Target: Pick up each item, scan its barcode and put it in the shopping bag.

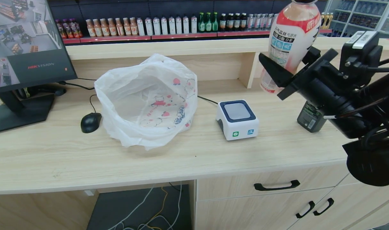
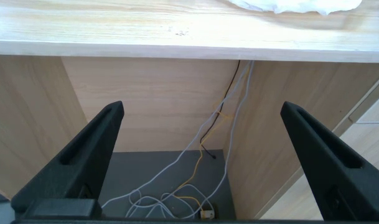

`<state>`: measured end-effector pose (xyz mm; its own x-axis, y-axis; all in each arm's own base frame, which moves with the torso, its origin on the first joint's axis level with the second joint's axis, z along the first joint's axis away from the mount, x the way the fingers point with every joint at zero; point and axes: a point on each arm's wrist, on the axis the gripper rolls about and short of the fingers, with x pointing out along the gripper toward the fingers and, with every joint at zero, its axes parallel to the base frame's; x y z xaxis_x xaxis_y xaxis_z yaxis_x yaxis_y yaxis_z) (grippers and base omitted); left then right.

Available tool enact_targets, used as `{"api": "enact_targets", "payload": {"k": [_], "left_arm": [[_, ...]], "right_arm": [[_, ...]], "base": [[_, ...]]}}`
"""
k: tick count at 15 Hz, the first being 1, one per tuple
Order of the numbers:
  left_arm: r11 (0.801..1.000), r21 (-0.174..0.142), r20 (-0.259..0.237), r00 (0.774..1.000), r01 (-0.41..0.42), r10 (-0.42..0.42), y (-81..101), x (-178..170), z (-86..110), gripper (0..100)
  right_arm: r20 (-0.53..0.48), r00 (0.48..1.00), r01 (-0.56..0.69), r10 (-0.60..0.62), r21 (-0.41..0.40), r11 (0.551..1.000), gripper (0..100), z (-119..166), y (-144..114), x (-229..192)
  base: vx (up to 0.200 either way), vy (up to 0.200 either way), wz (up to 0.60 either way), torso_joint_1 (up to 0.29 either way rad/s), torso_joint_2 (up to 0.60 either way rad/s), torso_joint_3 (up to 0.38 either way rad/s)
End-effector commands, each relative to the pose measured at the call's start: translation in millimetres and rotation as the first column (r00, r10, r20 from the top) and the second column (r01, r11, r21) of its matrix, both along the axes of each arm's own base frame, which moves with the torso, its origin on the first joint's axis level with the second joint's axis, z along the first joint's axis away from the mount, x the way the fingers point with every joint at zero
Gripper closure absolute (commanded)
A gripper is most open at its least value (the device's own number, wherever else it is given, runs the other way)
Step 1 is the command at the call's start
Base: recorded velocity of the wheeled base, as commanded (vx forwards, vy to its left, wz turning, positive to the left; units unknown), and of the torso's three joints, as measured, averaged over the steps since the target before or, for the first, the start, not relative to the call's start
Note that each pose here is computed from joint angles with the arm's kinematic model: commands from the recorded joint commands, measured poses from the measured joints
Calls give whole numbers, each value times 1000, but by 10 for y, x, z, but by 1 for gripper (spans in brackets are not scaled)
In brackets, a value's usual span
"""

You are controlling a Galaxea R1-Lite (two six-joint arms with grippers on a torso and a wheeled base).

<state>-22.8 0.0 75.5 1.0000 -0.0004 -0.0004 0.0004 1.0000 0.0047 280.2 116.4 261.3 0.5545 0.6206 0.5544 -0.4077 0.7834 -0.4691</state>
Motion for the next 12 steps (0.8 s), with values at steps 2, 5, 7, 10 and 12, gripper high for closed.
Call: {"api": "enact_targets", "payload": {"k": [2,5,7,10,12], "left_arm": [[1000,0,0,1000,0,0,0,0,0,0],[1000,1,0,1000,0,0,0,0,0,0],[1000,0,0,1000,0,0,0,0,0,0],[1000,0,0,1000,1,-1,0,0,0,0],[1000,0,0,1000,0,0,0,0,0,0]], "right_arm": [[-154,988,12,-1,67,998,100,-170,-159,-225],[-247,967,107,-63,168,980,100,-238,-197,-241],[-312,944,189,-113,226,956,100,-307,-209,-249],[-329,938,196,-111,237,951,100,-335,-185,-211],[-351,931,195,-100,247,949,100,-372,-186,-187]], "base": [[0,0,0,0,0,0],[0,0,0,0,0,0],[0,0,0,0,0,0],[0,0,0,0,0,0],[0,200,0,5,2,2]]}}
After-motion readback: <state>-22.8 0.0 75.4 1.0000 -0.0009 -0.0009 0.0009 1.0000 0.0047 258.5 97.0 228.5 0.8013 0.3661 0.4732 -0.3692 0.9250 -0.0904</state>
